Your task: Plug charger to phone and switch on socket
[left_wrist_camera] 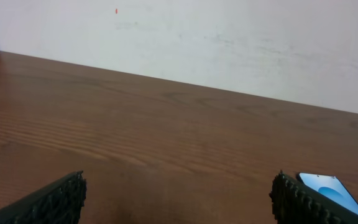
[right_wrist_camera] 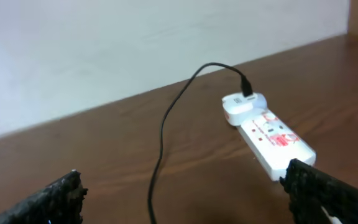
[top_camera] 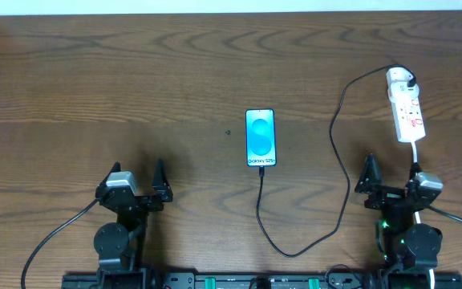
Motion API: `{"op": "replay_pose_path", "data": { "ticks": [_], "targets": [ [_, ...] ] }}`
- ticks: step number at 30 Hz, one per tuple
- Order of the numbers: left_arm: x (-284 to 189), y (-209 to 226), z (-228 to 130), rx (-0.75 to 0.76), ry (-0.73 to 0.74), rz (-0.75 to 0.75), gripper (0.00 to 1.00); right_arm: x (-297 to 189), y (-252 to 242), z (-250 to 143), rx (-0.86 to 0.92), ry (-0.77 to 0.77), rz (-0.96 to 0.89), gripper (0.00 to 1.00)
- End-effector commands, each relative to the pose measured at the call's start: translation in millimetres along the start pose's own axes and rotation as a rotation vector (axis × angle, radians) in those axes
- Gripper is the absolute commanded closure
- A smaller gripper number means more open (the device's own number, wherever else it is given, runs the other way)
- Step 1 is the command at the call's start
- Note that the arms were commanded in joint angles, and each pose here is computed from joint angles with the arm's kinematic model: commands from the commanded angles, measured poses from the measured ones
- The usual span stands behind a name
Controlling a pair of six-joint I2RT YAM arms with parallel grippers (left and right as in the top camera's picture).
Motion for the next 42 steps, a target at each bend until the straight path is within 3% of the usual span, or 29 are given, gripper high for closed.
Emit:
{"op": "replay_pose_path", "data": {
  "ticks": [1, 42],
  "targets": [
    [0.4, 0.0, -12.1, 0.002, 0.047, -0.006, 0.05, -1.3, 14.6, -5.7, -0.189, 0.030, 0.117, 0.01],
    [0.4, 0.1, -12.1, 0.002, 0.047, -0.005, 0.05, -1.6, 16.5, -6.4, -0.196, 0.033, 0.129, 0.01]
  ]
}}
Point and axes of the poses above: each gripper's point midway between its finger pads, its own x axis out along the fingers, its own y axis along the line the jaws close on, z = x × y, the point moved 5 cm from there along -x, back along the fingers, and after that the axes turned 8 degrees about x, right-handed, at the moved point
